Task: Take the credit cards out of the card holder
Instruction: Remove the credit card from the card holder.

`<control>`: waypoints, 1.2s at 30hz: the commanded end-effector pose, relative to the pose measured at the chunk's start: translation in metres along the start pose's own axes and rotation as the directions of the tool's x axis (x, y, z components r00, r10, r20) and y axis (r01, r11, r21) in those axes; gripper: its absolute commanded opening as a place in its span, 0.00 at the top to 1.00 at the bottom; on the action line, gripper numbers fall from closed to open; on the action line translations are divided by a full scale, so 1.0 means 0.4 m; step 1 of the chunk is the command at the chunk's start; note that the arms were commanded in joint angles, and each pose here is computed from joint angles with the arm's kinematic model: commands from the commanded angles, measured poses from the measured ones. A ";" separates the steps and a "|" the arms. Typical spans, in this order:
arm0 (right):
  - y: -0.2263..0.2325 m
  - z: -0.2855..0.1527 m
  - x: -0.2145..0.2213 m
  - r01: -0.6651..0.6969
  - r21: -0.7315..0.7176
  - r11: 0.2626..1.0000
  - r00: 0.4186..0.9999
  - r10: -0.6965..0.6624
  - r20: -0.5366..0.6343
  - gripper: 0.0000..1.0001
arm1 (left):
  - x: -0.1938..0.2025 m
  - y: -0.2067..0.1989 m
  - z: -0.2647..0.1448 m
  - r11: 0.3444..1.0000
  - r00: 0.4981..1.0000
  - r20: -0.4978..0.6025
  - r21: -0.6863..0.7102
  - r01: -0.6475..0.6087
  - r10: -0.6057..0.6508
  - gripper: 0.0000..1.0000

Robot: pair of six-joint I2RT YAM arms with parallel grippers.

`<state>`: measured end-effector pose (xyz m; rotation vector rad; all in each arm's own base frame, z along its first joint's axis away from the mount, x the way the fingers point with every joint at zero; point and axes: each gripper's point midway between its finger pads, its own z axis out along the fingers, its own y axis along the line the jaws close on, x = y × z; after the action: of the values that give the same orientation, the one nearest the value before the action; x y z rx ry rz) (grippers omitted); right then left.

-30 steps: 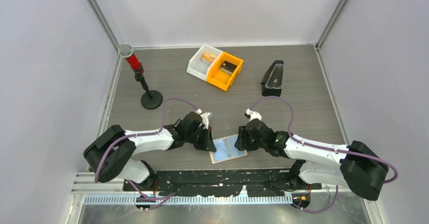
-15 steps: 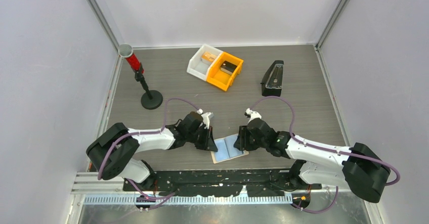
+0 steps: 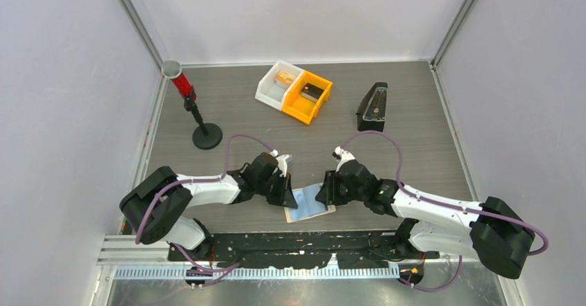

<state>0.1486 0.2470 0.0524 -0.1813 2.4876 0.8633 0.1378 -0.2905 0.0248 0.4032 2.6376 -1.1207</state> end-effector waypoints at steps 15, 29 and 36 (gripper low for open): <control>0.125 -0.028 -0.049 -0.010 -0.209 0.978 0.999 0.021 0.049 0.62 | 0.002 0.010 -0.004 0.999 1.000 0.000 -0.031 -0.014 0.014 1.00; 0.136 -0.012 -0.030 -0.043 -0.254 0.966 0.999 0.049 0.018 0.62 | -0.017 -0.016 -0.033 1.000 0.999 0.043 -0.018 -0.009 0.010 0.99; 0.157 0.001 -0.023 -0.069 -0.304 0.950 0.997 0.071 -0.004 0.62 | -0.042 -0.025 -0.058 0.999 0.995 0.097 -0.039 0.007 -0.003 0.91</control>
<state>0.1399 0.2845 0.0802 -0.1857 2.4025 1.1820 0.1403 -0.2821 0.0396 0.3649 2.6128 -1.0737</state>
